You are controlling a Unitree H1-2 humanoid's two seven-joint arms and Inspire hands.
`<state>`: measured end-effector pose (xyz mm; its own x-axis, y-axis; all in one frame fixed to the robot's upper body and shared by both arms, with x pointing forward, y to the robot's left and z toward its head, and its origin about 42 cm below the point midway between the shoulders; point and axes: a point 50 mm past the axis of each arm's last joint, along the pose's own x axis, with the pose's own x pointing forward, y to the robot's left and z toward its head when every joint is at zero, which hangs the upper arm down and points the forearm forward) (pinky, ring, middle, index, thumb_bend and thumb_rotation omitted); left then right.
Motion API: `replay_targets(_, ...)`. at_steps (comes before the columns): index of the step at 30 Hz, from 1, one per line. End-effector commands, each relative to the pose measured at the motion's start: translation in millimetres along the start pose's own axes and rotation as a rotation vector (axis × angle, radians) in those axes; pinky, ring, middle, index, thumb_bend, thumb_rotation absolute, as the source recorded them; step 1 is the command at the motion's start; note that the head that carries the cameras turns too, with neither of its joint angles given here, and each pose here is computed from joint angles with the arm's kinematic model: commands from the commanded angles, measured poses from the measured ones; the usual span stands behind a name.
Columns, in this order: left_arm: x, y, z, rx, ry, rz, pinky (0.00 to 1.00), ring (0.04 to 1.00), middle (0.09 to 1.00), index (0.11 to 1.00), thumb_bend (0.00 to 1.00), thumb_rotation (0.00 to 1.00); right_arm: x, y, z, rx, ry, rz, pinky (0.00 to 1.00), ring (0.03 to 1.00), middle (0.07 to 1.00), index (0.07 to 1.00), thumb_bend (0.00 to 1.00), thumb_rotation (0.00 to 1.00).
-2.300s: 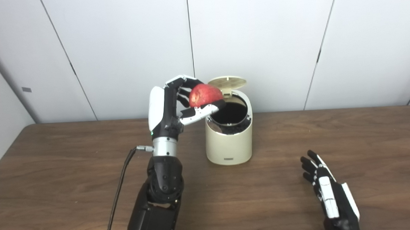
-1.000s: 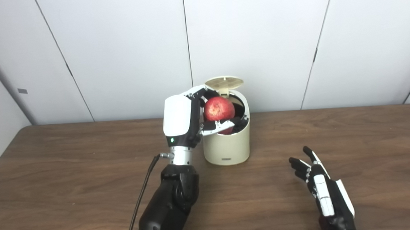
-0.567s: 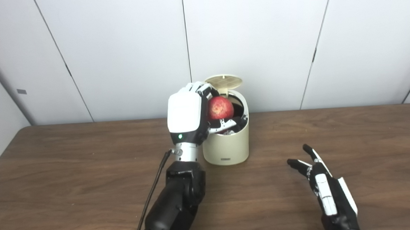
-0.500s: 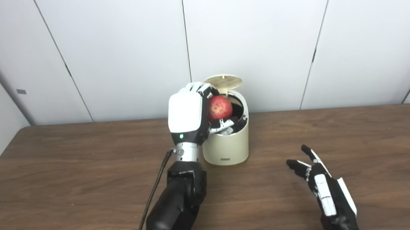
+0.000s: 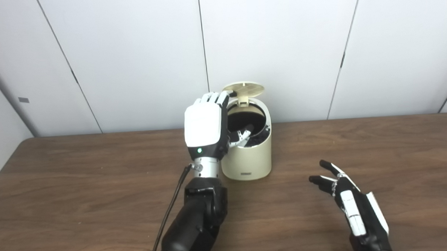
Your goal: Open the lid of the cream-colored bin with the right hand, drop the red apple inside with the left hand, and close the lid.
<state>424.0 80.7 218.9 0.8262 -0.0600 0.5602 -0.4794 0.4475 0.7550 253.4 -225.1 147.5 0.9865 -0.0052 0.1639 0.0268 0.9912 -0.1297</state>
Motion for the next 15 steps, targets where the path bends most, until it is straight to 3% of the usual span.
replay_targets(1, 13.1, 11.9, 9.2, -0.044, -0.037, 0.048, 0.68, 0.741, 0.754, 0.705, 0.88, 0.09, 4.9, 1.1, 13.7, 0.000, -0.069, 0.007, 0.83, 0.791, 0.704, 0.847, 0.55, 1.00)
replay_targets(3, 12.5, 12.1, 8.7, -0.080, -0.044, 0.054, 0.64, 0.687, 0.703, 0.673, 0.86, 0.05, 5.0, 1.2, 13.4, 0.004, -0.068, 0.004, 0.83, 0.786, 0.706, 0.848, 0.55, 1.00)
replay_targets(5, 11.9, 12.9, 7.8, -0.150, -0.057, 0.069, 0.53, 0.574, 0.600, 0.620, 0.82, 0.01, 5.2, 1.0, 12.9, 0.005, -0.066, 0.004, 0.83, 0.783, 0.706, 0.849, 0.54, 1.00)
replay_targets(6, 11.7, 13.7, 7.4, -0.189, -0.060, 0.077, 0.48, 0.527, 0.510, 0.563, 0.68, 0.00, 5.3, 0.8, 12.6, 0.004, -0.064, 0.004, 0.83, 0.783, 0.705, 0.848, 0.54, 1.00)
replay_targets(7, 11.5, 14.9, 7.1, -0.225, -0.062, 0.085, 0.45, 0.471, 0.482, 0.530, 0.59, 0.00, 5.4, 0.7, 12.3, 0.005, -0.062, 0.003, 0.83, 0.783, 0.704, 0.846, 0.54, 1.00)
replay_targets(10, 11.0, 18.9, 4.1, -0.304, -0.082, 0.126, 0.40, 0.450, 0.512, 0.484, 0.49, 0.00, 6.1, -0.1, 11.1, 0.008, -0.055, 0.001, 0.84, 0.784, 0.707, 0.844, 0.54, 1.00)
replay_targets(15, 10.9, 25.8, -1.2, -0.374, -0.108, 0.172, 0.37, 0.427, 0.526, 0.493, 0.47, 0.00, 6.0, -1.0, 10.1, 0.000, -0.055, -0.001, 0.82, 0.779, 0.708, 0.847, 0.53, 1.00)
